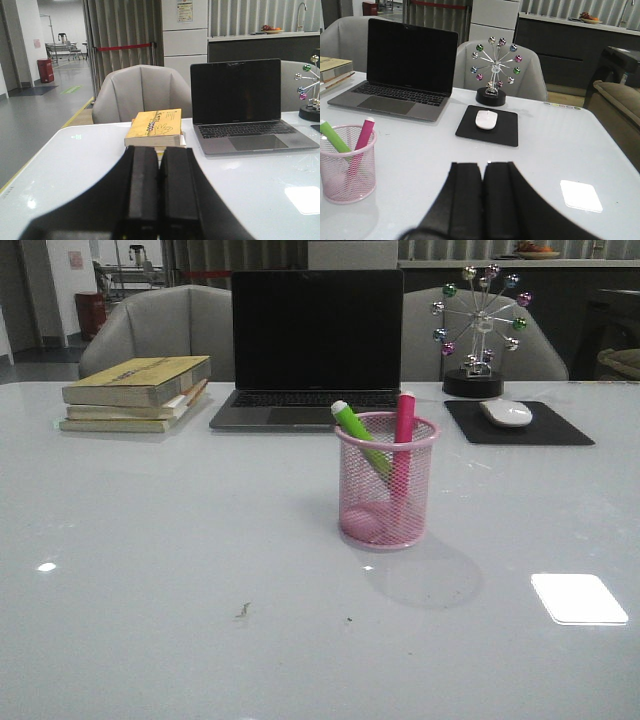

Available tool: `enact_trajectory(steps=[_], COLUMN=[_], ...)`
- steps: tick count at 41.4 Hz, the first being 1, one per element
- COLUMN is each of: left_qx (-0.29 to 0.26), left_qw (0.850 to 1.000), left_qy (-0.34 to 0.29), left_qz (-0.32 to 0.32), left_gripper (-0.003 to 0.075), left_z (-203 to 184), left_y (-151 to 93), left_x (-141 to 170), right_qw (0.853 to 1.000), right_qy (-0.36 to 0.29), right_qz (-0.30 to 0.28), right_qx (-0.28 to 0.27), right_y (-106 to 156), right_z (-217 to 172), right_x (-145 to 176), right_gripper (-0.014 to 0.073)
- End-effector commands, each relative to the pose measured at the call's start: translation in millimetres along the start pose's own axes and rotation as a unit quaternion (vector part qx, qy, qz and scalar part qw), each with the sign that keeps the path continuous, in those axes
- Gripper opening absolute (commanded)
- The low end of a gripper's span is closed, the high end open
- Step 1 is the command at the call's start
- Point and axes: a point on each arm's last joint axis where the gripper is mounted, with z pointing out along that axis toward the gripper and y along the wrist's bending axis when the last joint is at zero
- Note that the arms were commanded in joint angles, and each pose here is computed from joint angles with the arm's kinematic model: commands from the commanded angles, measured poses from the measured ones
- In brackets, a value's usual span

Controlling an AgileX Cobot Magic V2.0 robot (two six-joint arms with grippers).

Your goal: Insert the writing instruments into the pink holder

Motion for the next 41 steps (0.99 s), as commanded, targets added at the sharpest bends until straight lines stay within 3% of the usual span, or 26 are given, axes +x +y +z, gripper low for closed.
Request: enact_trajectory(steps=[1,30,36,41], left_qx=[-0.001,0.001,0.007,0.007], left_qw=[0.999,0.998,0.996,0.995], left_qy=[-0.047,-0.062,-0.082,-0.096], left_qz=[-0.005,0.019,0.019,0.019], left_gripper=[0.0091,0.0091,0.0091,0.0091], left_z=[1.7,-1.9,-17.9,-31.8], left_y=[0.6,0.0,-1.8,-3.2], left_x=[-16.0,-18.8,-4.1,26.7], right_qw=[0.999,0.999,0.999,0.999], right_qy=[-0.045,-0.044,-0.044,-0.044], right_qz=[-0.001,-0.001,-0.001,-0.001], right_qx=[0.011,0.011,0.011,0.011], right_y=[-2.3,-2.2,-2.2,-2.2], right_z=[0.2,0.2,0.2,0.2], right_x=[-15.4,-15.3,-15.3,-15.3], right_gripper=[0.0090,0.0090,0.0090,0.0090])
